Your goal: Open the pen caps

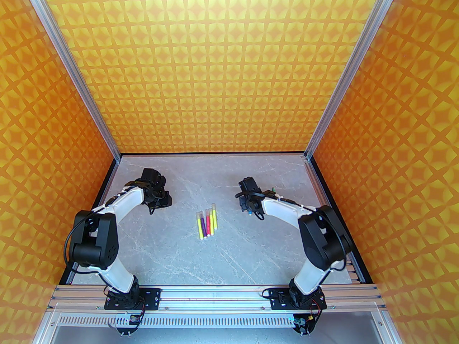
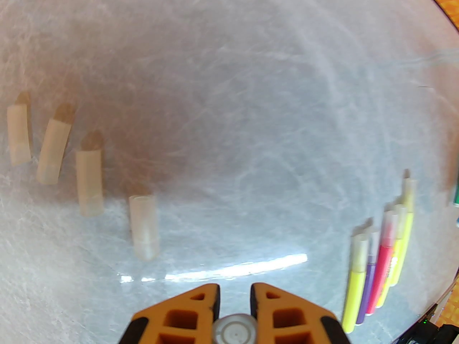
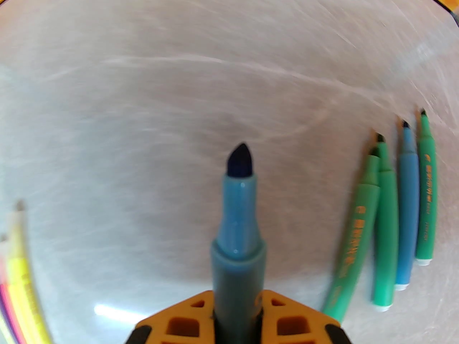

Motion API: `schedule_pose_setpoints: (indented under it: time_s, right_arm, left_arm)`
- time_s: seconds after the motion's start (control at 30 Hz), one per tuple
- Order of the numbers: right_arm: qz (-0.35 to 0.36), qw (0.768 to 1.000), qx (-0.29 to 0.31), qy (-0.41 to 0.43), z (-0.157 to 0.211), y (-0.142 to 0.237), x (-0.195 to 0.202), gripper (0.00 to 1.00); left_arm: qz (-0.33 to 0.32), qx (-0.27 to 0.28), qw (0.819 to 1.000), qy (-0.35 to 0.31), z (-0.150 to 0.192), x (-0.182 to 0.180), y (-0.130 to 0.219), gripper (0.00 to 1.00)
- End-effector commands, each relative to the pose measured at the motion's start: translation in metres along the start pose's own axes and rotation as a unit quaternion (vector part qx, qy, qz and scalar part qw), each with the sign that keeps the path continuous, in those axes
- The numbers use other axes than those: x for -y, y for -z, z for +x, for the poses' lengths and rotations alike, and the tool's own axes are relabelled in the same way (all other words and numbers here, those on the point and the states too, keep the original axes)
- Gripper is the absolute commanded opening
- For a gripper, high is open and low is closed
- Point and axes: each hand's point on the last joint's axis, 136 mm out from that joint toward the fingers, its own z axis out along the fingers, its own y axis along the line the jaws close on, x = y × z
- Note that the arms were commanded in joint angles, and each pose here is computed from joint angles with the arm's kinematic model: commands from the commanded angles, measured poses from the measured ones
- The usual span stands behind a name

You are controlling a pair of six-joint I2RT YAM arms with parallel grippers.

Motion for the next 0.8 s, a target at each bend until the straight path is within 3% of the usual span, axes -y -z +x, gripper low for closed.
schedule_pose_setpoints:
  time_s: [0.0,0.23,0.77]
  right_arm:
    - [0.033,0.999,-0.007,-0.02,-0.003,-0.005,0.013,0.0]
    - [0.049,0.998,-0.019,-0.029,-0.001,-0.017,0.022,0.0]
    - [0.07,0.996,-0.036,-0.05,0.003,-0.03,0.038,0.11]
  left_arm:
    - [-0.019,-0.007,1.0,-0.011,-0.005,-0.004,0.0,0.0]
    - [-0.028,-0.031,0.999,-0.013,-0.002,-0.008,-0.015,0.01]
    - [-0.044,-0.069,0.997,-0.019,0.005,-0.015,-0.039,0.07]
